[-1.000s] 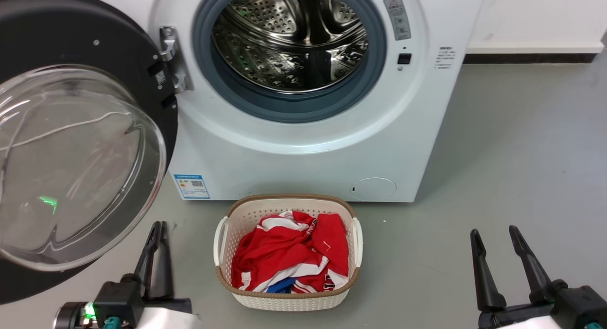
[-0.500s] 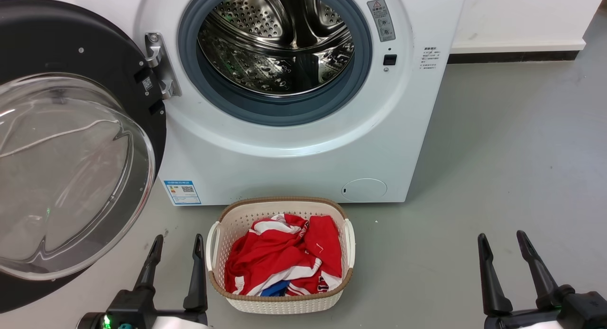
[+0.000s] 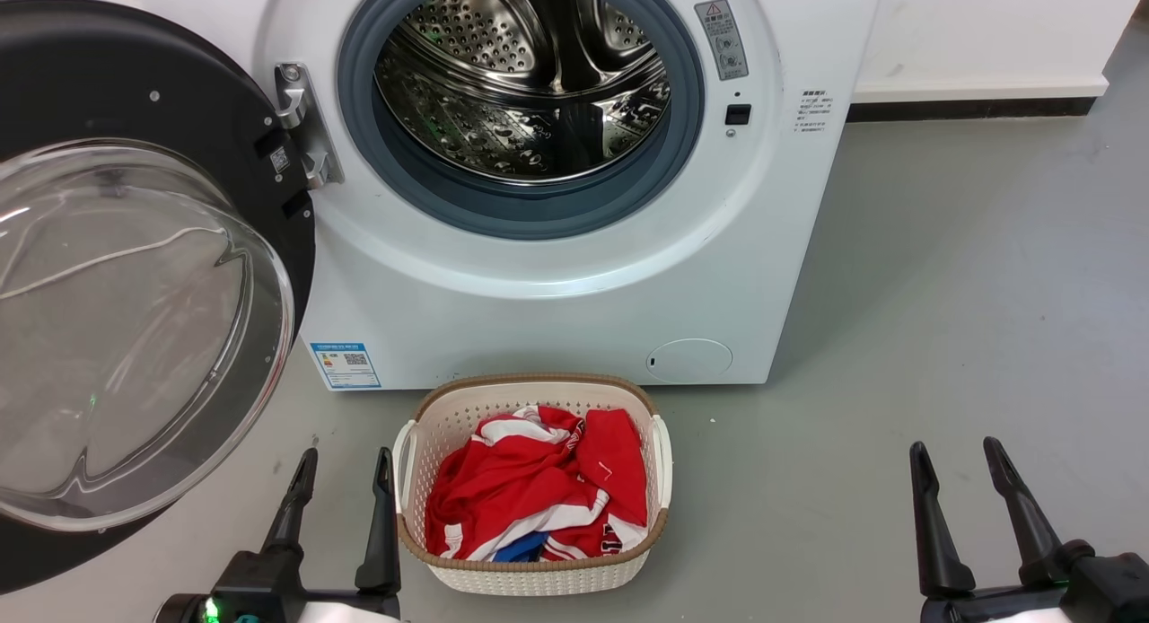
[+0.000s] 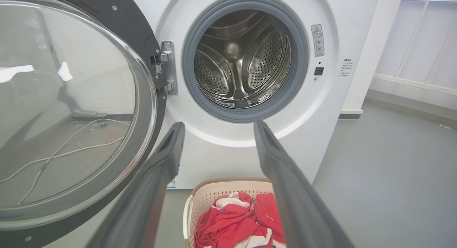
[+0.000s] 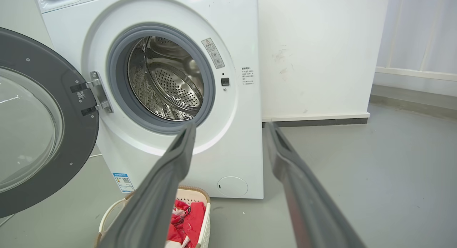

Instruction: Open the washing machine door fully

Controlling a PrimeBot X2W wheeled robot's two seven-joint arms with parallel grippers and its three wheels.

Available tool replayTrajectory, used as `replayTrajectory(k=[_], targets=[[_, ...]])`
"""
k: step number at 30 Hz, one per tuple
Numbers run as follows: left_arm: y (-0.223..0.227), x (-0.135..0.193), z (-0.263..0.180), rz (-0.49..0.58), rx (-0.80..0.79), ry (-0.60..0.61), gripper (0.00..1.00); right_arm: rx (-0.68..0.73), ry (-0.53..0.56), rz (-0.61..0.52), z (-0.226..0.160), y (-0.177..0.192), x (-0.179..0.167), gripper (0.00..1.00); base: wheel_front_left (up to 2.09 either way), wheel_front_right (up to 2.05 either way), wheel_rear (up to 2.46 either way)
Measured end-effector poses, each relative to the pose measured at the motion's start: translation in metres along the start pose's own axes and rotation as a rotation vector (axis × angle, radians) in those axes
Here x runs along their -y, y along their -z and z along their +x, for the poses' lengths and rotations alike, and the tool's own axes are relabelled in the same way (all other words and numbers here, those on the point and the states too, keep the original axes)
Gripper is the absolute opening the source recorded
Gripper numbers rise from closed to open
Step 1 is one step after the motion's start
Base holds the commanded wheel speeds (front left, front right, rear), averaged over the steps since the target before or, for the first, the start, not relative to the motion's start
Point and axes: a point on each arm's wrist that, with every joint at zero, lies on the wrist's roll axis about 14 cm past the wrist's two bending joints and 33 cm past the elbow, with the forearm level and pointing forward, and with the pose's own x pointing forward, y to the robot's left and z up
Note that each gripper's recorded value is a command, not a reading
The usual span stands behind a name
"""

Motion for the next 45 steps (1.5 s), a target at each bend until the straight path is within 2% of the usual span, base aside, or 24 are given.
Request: replayTrajectory(k=[1, 2, 7, 25, 45], targets=[[0.000, 0.000, 0.000, 0.007, -0.001, -0.002, 1.00, 0.000, 0.000, 0.000, 0.000, 0.000, 0.000, 1.00, 0.00, 0.00, 0.00], [0.004, -0.001, -0.001, 0.006, -0.013, -0.004, 0.00, -0.009, 0.001, 0.001, -0.001, 0.003, 0.000, 0.00, 0.00, 0.00, 0.00], [0.023, -0.004, -0.010, -0.012, -0.080, -0.017, 0.00, -0.058, 0.010, 0.021, -0.005, 0.017, 0.002, 0.00, 0.00, 0.00, 0.00], [0.036, -0.018, -0.005, -0.353, -0.144, -0.104, 0.00, -0.092, 0.093, 0.357, 0.003, 0.028, 0.013, 0.00, 0.00, 0.00, 0.00], [0.040, -0.027, 0.005, -0.661, -0.162, -0.162, 0.00, -0.108, 0.150, 0.654, 0.014, 0.035, 0.021, 0.00, 0.00, 0.00, 0.00]])
